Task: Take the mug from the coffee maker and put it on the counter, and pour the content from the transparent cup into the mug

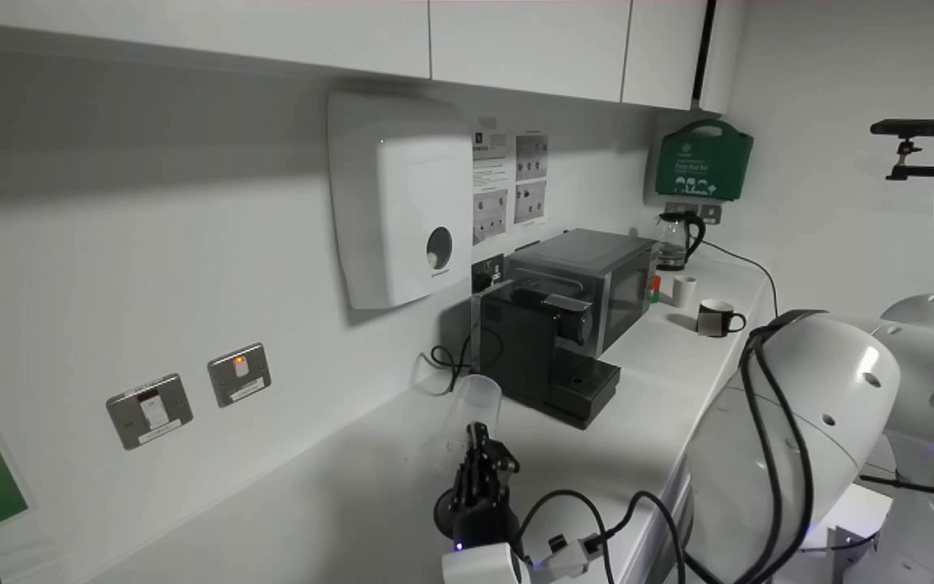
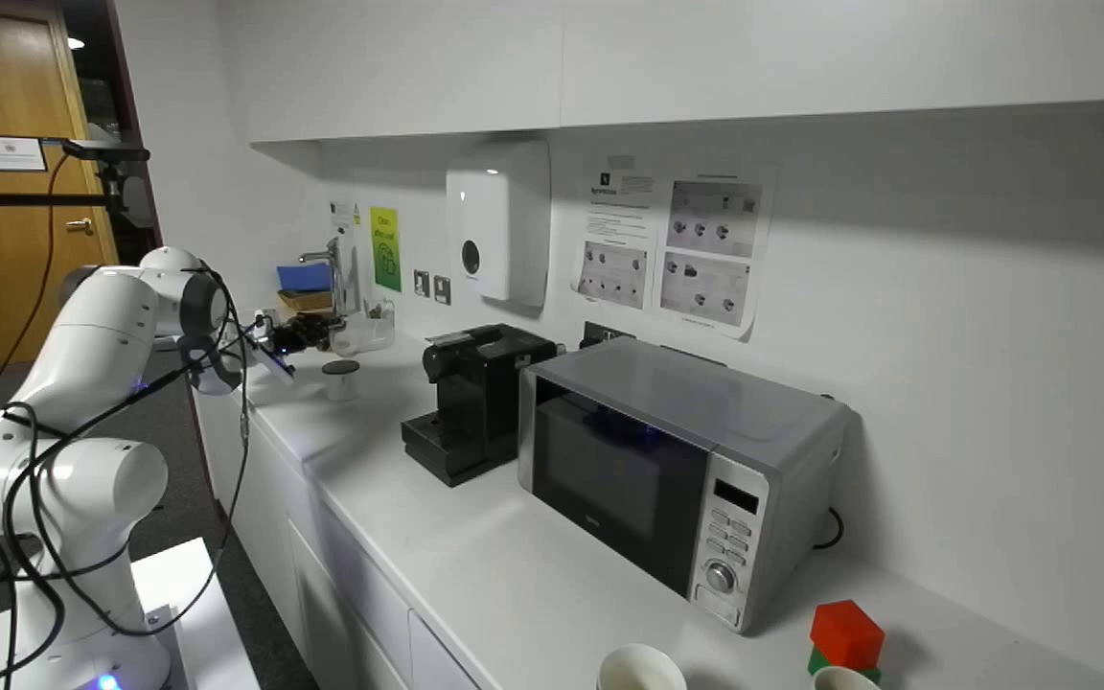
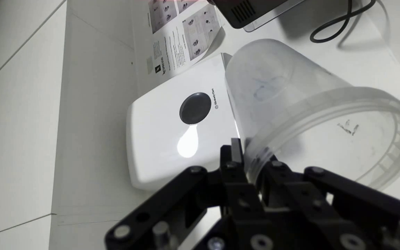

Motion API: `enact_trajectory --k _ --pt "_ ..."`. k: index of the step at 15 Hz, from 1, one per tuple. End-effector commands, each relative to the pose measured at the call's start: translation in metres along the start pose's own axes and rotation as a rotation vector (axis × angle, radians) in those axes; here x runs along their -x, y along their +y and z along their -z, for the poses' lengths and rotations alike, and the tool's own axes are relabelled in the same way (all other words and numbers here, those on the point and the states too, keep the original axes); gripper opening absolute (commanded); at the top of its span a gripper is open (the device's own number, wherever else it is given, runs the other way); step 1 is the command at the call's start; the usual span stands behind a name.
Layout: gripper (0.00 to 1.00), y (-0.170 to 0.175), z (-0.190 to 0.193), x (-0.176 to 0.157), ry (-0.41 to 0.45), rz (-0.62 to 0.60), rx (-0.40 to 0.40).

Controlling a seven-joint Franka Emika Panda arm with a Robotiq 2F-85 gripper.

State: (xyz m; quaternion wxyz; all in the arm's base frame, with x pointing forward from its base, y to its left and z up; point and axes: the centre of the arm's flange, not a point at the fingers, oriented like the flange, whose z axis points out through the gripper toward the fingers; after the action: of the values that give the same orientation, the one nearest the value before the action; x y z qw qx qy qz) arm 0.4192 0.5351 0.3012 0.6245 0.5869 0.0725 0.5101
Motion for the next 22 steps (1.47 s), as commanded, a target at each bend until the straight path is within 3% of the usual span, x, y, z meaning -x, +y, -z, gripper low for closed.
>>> enact_trajectory --k 1,10,22 --pt "0.02 0.003 0.001 -0.006 0.021 0.025 0.065" --pt "0.02 0.006 -0.005 -0.005 0.003 0.007 0.032" --pt "0.02 0.019 -0.017 0.003 -0.056 -0.150 0.000"
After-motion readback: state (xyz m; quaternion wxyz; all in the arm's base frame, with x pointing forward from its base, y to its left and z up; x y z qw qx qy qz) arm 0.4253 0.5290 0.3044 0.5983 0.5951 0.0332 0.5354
